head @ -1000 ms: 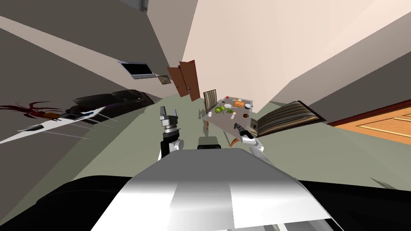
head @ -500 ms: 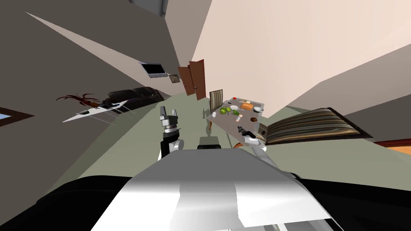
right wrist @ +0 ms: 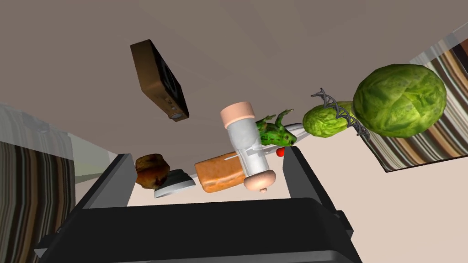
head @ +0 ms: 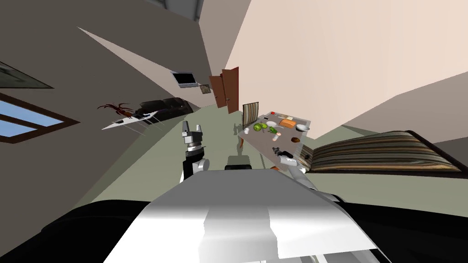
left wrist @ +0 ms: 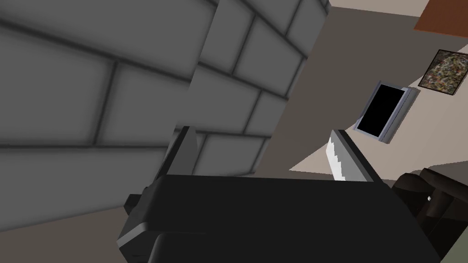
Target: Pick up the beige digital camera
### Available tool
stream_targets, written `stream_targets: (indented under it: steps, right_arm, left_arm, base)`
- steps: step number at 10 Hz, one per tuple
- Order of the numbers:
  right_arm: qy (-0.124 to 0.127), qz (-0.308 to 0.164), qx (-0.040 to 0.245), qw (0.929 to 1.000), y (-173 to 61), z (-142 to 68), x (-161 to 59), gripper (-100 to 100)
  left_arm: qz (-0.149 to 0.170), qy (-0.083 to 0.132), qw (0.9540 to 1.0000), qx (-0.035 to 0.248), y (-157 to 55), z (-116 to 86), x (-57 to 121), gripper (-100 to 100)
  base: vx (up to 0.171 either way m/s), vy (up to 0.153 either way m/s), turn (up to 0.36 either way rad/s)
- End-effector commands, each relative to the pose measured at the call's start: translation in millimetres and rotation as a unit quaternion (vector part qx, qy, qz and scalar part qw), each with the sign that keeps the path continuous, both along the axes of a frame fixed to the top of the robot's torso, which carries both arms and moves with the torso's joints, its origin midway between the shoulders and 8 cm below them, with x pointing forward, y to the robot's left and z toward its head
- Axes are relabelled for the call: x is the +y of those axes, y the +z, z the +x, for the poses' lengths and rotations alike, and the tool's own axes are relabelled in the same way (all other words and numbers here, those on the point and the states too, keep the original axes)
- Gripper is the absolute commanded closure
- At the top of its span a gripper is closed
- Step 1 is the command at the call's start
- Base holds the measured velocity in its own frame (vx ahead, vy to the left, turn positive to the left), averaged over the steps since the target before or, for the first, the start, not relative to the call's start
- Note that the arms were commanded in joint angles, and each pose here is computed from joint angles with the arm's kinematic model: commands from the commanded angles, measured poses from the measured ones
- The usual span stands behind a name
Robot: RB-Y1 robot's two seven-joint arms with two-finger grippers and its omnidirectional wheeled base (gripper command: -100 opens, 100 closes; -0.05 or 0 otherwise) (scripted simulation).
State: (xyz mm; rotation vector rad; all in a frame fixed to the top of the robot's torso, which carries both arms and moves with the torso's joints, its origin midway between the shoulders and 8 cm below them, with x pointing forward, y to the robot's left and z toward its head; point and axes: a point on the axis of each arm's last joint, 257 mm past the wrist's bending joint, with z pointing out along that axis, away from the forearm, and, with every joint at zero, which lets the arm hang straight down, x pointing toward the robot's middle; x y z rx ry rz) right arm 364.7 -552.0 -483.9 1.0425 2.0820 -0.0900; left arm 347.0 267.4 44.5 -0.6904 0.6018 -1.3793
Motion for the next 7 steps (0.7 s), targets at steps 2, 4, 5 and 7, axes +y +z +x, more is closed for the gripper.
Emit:
stream_targets:
  steps: [2,4,5,7]
  right_arm:
    - [-0.016,0.008,0.051,0.9985,-19.8,-25.6,-16.4,-100]
    - [-0.03,0.015,0.084,0.9959,-34.2,-47.1,-26.0,-100]
    - [-0.03,0.018,0.089,0.9954,-35.9,-49.3,-25.2,-100]
    - [-0.047,0.032,0.131,0.9897,-46.7,-73.5,-38.8,-100]
  left_arm:
    - [0.0,0.0,1.0,0.0,0.0,0.0,0.1,0]
    - [0.0,0.0,1.0,0.0,0.0,0.0,0.1,0]
    - [0.0,0.0,1.0,0.0,0.0,0.0,0.0,0]
    - [0.0,0.0,1.0,0.0,0.0,0.0,0.0,0]
  base:
    - [0.005,-0.045,0.204]
    - [0.01,-0.06,0.207]
    - [0.013,-0.054,0.14]
    - [0.003,-0.082,0.287]
